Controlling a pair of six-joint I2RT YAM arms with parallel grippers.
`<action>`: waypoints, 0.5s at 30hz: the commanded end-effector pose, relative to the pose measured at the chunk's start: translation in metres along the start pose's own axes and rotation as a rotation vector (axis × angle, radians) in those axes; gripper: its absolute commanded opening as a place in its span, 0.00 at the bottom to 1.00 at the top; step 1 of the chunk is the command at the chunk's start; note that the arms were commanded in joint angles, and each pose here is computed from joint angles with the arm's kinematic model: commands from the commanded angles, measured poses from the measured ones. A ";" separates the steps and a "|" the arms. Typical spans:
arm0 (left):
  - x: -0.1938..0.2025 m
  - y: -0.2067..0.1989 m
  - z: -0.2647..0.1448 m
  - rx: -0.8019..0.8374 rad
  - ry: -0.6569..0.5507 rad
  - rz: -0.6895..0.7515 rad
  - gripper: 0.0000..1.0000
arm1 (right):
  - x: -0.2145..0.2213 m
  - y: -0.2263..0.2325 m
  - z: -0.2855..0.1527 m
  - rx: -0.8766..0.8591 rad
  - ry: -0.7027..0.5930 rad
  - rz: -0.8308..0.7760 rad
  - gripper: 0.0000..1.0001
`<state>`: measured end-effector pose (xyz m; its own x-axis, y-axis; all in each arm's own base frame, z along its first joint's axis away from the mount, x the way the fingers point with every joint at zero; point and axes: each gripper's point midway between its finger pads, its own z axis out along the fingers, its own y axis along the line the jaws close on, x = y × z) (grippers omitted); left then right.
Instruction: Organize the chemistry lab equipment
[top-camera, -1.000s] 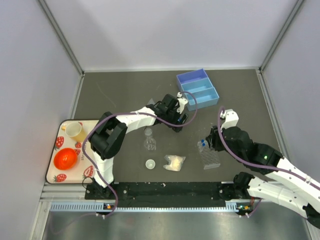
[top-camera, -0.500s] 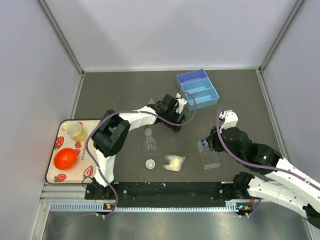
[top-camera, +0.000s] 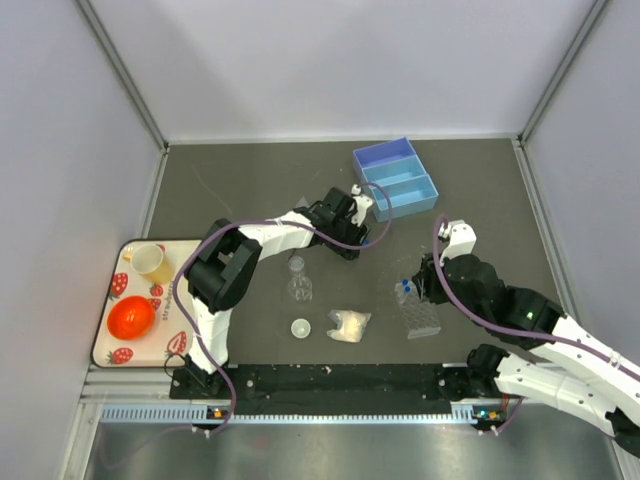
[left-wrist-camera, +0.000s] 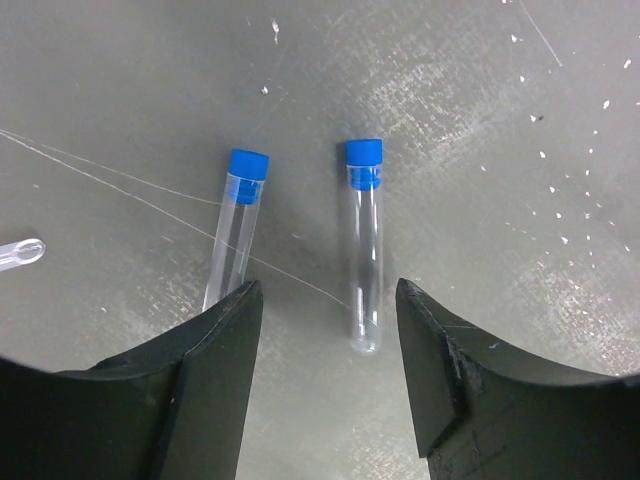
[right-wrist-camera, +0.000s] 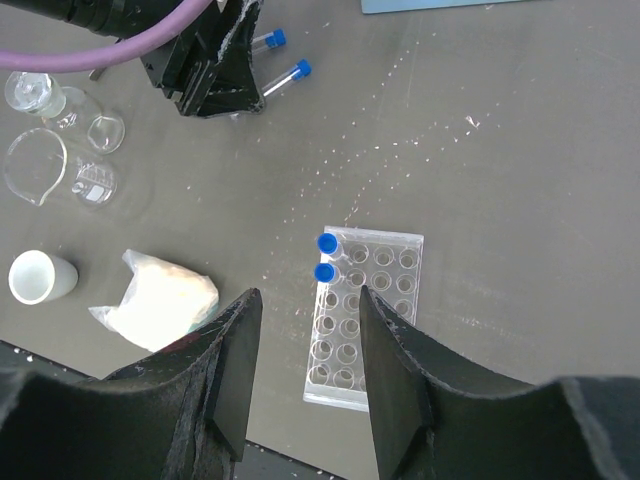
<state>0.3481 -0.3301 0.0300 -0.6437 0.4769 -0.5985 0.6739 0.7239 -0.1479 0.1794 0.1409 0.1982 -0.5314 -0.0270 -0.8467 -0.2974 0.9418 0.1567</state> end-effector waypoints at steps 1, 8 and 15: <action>0.006 -0.006 0.006 0.025 0.030 -0.035 0.60 | -0.001 0.002 -0.001 -0.016 -0.012 0.008 0.44; 0.016 -0.005 0.006 -0.041 0.065 -0.052 0.55 | 0.001 0.003 -0.001 -0.024 -0.008 0.011 0.43; 0.028 0.001 0.005 -0.107 0.101 -0.071 0.44 | 0.001 0.003 -0.004 -0.037 -0.012 0.015 0.43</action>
<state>0.3420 -0.3323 0.0276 -0.6729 0.4575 -0.5813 0.6322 0.7637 -0.1307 0.1763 0.1408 0.1971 -0.5337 -0.0243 -0.8454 -0.3076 0.9367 0.1672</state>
